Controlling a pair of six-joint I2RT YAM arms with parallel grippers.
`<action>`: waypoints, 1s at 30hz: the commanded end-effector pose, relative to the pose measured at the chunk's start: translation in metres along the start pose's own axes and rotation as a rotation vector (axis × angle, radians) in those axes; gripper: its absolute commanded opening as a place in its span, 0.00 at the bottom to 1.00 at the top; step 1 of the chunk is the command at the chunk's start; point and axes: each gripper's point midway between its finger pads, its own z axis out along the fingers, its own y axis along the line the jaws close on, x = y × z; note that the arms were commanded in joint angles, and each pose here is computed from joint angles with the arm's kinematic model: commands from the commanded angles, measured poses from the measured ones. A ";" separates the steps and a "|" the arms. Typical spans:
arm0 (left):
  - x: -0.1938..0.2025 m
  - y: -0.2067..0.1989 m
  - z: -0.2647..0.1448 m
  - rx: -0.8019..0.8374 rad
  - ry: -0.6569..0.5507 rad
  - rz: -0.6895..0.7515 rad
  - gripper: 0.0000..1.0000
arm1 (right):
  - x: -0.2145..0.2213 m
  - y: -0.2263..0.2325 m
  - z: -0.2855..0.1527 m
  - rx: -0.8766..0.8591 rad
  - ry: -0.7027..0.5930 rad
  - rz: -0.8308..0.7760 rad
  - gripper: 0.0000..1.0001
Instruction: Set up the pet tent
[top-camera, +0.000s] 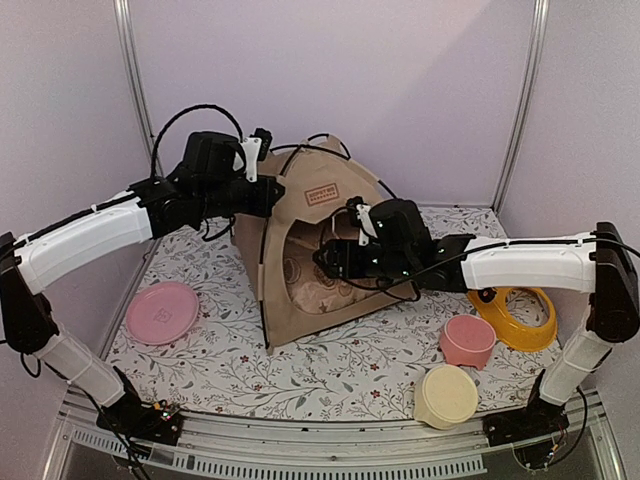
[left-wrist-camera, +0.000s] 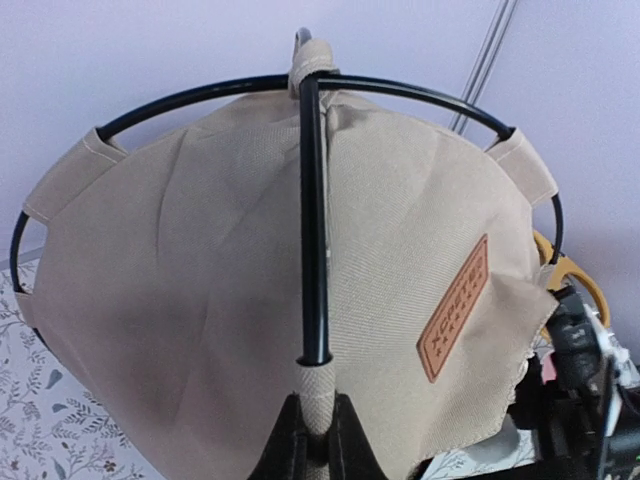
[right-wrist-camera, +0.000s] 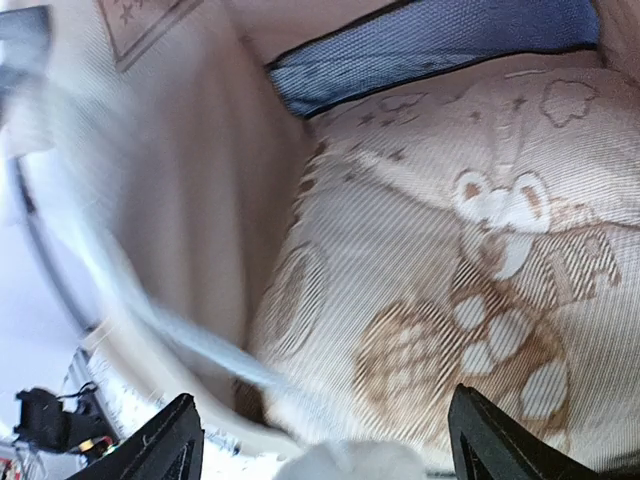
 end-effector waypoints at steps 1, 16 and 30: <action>-0.011 0.037 0.011 -0.054 -0.026 0.140 0.00 | -0.012 0.041 -0.023 -0.189 0.015 0.003 0.87; -0.029 0.157 0.062 -0.129 0.095 0.346 0.13 | -0.023 0.003 -0.091 -0.114 -0.036 0.042 0.91; -0.060 0.185 0.074 -0.199 0.049 0.178 0.57 | -0.010 -0.056 -0.122 0.048 -0.035 0.092 0.96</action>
